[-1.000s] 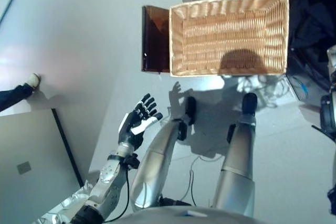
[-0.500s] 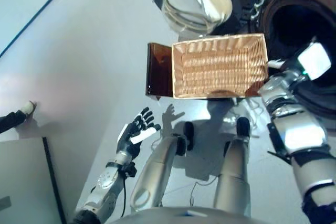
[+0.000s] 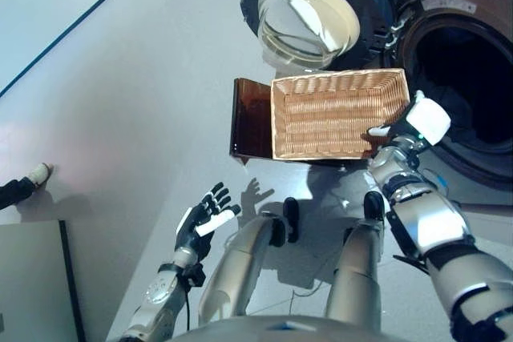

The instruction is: Pick up the clothes and place them into the washing machine

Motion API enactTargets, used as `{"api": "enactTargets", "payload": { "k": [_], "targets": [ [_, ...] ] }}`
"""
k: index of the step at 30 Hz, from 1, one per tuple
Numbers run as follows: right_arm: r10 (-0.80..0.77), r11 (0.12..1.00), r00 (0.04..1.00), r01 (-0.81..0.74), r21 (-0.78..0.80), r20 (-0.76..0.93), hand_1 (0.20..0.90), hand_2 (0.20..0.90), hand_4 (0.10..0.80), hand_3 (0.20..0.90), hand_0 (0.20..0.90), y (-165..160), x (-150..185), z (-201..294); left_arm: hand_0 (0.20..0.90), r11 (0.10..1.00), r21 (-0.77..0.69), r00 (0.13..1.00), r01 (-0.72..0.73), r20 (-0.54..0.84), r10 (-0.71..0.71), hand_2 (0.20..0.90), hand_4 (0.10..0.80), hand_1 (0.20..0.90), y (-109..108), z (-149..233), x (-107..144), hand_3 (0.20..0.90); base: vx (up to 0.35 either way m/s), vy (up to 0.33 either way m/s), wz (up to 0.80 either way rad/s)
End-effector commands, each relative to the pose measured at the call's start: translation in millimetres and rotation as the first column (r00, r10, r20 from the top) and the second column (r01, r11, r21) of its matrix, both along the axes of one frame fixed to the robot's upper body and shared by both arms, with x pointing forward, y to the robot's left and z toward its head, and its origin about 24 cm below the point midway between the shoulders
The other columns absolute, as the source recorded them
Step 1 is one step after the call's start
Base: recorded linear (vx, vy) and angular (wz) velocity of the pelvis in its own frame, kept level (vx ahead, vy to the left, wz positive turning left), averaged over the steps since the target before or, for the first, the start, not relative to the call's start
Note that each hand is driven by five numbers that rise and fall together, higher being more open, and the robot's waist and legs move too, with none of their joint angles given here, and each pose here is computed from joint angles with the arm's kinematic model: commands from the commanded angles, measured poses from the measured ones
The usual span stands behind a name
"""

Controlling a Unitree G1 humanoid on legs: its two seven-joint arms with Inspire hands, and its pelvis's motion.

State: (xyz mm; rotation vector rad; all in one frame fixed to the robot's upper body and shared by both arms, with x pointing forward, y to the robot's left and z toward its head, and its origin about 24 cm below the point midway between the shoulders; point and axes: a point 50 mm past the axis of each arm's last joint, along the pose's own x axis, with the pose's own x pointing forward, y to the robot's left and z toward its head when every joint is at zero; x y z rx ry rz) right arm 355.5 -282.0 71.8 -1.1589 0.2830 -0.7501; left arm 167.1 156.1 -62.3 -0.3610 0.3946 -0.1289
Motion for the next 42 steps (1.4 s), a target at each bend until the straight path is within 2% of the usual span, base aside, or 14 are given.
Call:
{"api": "enactTargets", "payload": {
  "k": [1, 5, 8, 12, 16, 22, 24, 26, 29, 31, 32, 37, 39, 42],
  "targets": [
    [0.122, 0.981, 0.987, -0.104, -0.164, 0.102, 0.900, 0.900, 0.800, 0.900, 0.900, 1, 9, 26, 0.900, 0.998, 0.038, 0.992, -0.050, 0.117, 0.046, 0.900, 0.800, 0.900, 20, 17, 8, 0.900, 0.000, 0.000, 0.00],
    [0.132, 0.983, 0.988, -0.121, -0.135, 0.076, 0.900, 0.900, 0.800, 0.900, 0.900, 8, 3, 7, 0.900, 0.996, 0.069, 0.994, -0.064, 0.095, 0.058, 0.900, 0.800, 0.900, 22, 11, 7, 0.900, 0.032, -0.041, 0.03],
    [0.179, 0.978, 0.984, -0.181, -0.108, -0.022, 0.900, 0.900, 0.800, 0.900, 0.900, 20, -14, -32, 0.900, 0.987, 0.115, 0.993, -0.112, 0.048, 0.107, 0.900, 0.800, 0.900, 24, -2, 6, 0.900, 0.080, -0.057, 0.02],
    [0.189, 0.979, 0.978, -0.195, -0.064, -0.090, 0.900, 0.900, 0.800, 0.900, 0.900, 27, -29, -59, 0.900, 0.980, 0.140, 0.990, -0.138, 0.010, 0.138, 0.900, 0.800, 0.900, 24, -11, 5, 0.900, 0.117, -0.076, -0.01],
    [0.241, 0.970, 0.923, -0.235, 0.055, -0.301, 0.900, 0.900, 0.800, 0.900, 0.900, 44, -88, -131, 0.900, 0.939, 0.273, 0.968, -0.208, -0.078, 0.237, 0.900, 0.800, 0.900, 28, -35, 7, 0.900, 0.205, -0.150, 0.14],
    [0.317, 0.948, 0.838, -0.271, 0.167, -0.444, 0.900, 0.900, 0.800, 0.900, 0.900, 55, -135, -170, 0.900, 0.903, 0.292, 0.919, -0.313, -0.147, 0.366, 0.900, 0.800, 0.900, 42, -48, 8, 0.900, 0.154, -0.142, 0.01],
    [0.323, 0.945, 0.829, -0.263, 0.193, -0.456, 0.900, 0.900, 0.800, 0.900, 0.900, 55, -142, -175, 0.900, 0.895, 0.298, 0.908, -0.333, -0.155, 0.390, 0.900, 0.800, 0.900, 45, -50, 7, 0.900, 0.118, -0.117, -0.05],
    [0.365, 0.931, 0.753, -0.306, 0.199, -0.547, 0.900, 0.900, 0.800, 0.900, 0.900, 56, -163, -188, 0.900, 0.881, 0.336, 0.896, -0.334, -0.176, 0.407, 0.900, 0.800, 0.900, 48, -55, 5, 0.900, 0.129, -0.129, -0.04],
    [0.362, 0.932, 0.745, -0.286, 0.222, -0.560, 0.900, 0.900, 0.800, 0.900, 0.900, 56, -170, -192, 0.900, 0.869, 0.357, 0.891, -0.344, -0.167, 0.421, 0.900, 0.800, 0.900, 51, -54, 7, 0.900, 0.069, -0.065, -0.09],
    [0.384, 0.922, 0.715, -0.268, 0.278, -0.585, 0.900, 0.900, 0.800, 0.900, 0.900, 62, -188, -202, 0.900, 0.823, 0.416, 0.848, -0.388, -0.190, 0.496, 0.900, 0.800, 0.900, 56, -58, 3, 0.900, 0.118, -0.117, 0.03],
    [0.377, 0.923, 0.687, -0.223, 0.314, -0.621, 0.900, 0.900, 0.800, 0.900, 0.900, 61, -202, -209, 0.900, 0.823, 0.436, 0.836, -0.365, -0.235, 0.495, 0.900, 0.800, 0.900, 59, -65, -5, 0.900, 0.076, -0.073, 0.03],
    [0.389, 0.913, 0.671, -0.187, 0.364, -0.631, 0.900, 0.900, 0.800, 0.900, 0.900, 62, -212, -214, 0.900, 0.821, 0.462, 0.813, -0.336, -0.298, 0.500, 0.900, 0.800, 0.900, 67, -72, -19, 0.900, 0.033, -0.031, -0.07],
    [0.433, 0.893, 0.601, -0.183, 0.412, -0.671, 0.900, 0.900, 0.800, 0.900, 0.900, 67, -221, -220, 0.900, 0.826, 0.515, 0.807, -0.228, -0.375, 0.457, 0.900, 0.800, 0.900, 73, -81, -36, 0.900, -0.014, -0.036, -0.25],
    [0.432, 0.883, 0.570, -0.108, 0.457, -0.699, 0.900, 0.900, 0.800, 0.900, 0.900, 68, -238, -227, 0.900, 0.821, 0.550, 0.775, -0.152, -0.450, 0.444, 0.900, 0.800, 0.900, 78, -88, -54, 0.900, -0.022, -0.034, -0.22]
  ]
}}
